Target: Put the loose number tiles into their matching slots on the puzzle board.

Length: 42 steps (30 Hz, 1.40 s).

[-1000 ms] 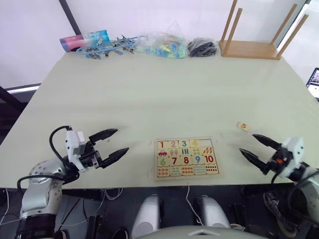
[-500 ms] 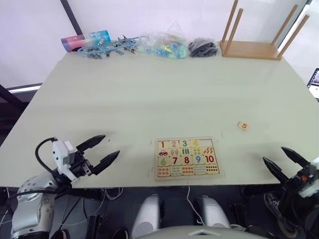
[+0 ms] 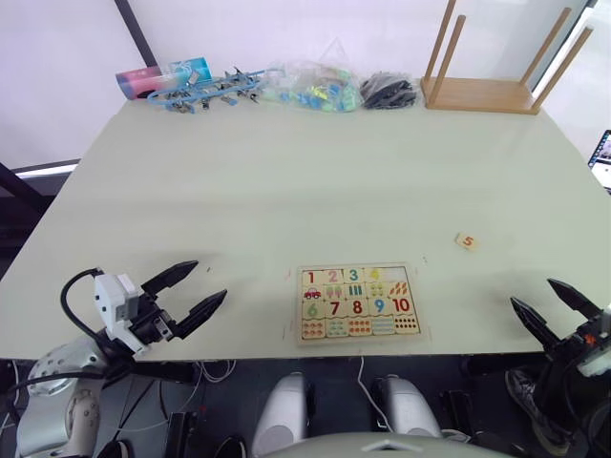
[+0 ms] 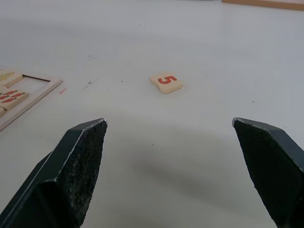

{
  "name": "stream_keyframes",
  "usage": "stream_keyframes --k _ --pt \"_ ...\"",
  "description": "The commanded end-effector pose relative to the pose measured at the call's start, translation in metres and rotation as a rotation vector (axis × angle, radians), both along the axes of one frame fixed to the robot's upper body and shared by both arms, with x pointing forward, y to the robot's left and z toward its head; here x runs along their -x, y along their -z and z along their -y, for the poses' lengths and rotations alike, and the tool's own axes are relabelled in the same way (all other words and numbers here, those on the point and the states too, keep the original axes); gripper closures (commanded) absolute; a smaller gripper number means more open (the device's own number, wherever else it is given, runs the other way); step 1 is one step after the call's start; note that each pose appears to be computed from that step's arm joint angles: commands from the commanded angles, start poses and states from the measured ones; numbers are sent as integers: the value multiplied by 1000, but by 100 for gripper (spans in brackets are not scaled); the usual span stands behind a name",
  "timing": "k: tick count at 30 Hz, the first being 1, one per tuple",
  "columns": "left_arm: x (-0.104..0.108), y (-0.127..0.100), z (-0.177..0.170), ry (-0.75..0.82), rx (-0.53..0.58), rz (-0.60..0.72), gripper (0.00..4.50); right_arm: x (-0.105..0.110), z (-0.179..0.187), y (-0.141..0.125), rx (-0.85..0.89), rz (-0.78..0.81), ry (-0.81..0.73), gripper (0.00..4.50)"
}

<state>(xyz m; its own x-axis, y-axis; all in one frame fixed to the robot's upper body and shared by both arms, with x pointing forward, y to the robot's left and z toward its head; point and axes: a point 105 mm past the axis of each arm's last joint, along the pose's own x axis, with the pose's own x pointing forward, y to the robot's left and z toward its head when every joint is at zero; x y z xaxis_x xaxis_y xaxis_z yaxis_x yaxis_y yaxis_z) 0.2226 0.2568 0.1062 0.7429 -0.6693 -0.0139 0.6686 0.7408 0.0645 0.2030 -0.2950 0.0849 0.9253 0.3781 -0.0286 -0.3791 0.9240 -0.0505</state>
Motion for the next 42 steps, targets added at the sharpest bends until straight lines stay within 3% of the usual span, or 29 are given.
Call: stream_keyframes --k 1,25,33,42 --pt "0 -11 0 13 -8 44 0 -2 -4 -12 12 42 -13 7" --pt "-2 -12 -5 49 -36 45 0 -9 -11 -11 -1 32 -40 7" --pt "-7 -13 -6 112 -55 45 0 -26 -11 -12 13 17 -92 7" --pt "-13 -19 3 293 -107 37 0 -69 -8 -12 129 -72 -185 7"
